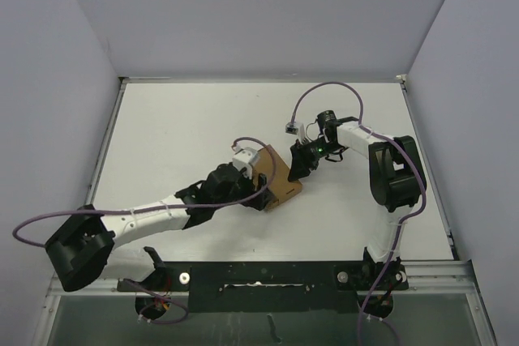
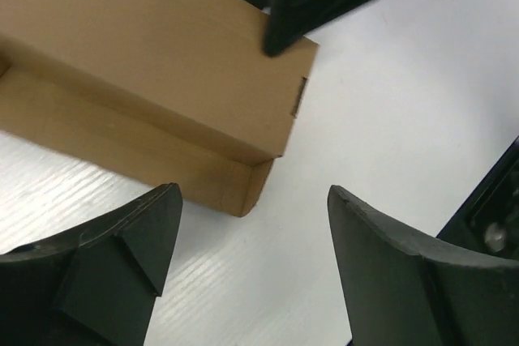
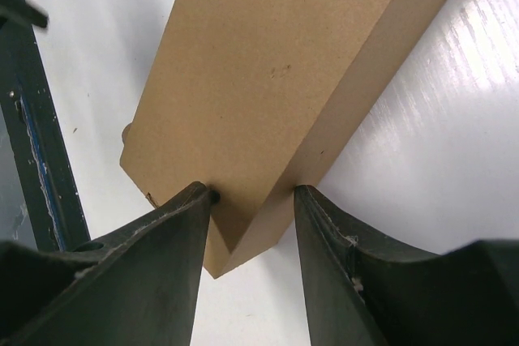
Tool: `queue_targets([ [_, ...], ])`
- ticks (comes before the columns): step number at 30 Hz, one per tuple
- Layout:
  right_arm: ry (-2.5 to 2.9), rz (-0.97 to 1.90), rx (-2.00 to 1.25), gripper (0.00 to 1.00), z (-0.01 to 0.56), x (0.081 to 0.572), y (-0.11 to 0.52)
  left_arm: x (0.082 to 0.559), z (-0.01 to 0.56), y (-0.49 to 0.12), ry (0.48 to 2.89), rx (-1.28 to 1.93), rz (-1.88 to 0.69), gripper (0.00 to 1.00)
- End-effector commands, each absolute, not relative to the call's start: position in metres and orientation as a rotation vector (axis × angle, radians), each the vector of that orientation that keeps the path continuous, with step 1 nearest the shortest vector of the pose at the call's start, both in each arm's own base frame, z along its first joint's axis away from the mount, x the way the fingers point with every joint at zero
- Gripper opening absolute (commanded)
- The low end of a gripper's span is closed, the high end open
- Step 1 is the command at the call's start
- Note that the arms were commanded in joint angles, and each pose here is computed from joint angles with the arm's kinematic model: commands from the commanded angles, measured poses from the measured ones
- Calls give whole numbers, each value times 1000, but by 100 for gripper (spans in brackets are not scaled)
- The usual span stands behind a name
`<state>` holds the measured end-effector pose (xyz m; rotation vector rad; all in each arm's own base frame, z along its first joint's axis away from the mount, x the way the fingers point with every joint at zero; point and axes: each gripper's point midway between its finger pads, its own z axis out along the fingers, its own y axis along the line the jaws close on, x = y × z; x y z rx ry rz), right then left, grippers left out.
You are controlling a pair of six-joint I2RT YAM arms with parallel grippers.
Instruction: Fold the paper box
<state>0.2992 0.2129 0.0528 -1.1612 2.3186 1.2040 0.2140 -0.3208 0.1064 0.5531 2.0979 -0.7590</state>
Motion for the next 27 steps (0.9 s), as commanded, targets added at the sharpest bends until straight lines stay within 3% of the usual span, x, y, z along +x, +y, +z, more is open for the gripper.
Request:
queue_targets([
  [1,2317,1166,-1187,45,50,306,212,222,126,-294,2193,89,-1034,74],
  [7,2315,1166,-1190,45,51,306,213,235,117,-264,2180,-347,-1167,98],
  [18,2317,1167,-1189,45,50,306,212,278,72,-252,2225,-638,-1084,98],
  [27,2313,1170,-1195,45,50,306,213,321,55,-256,2245,-697,-1087,98],
])
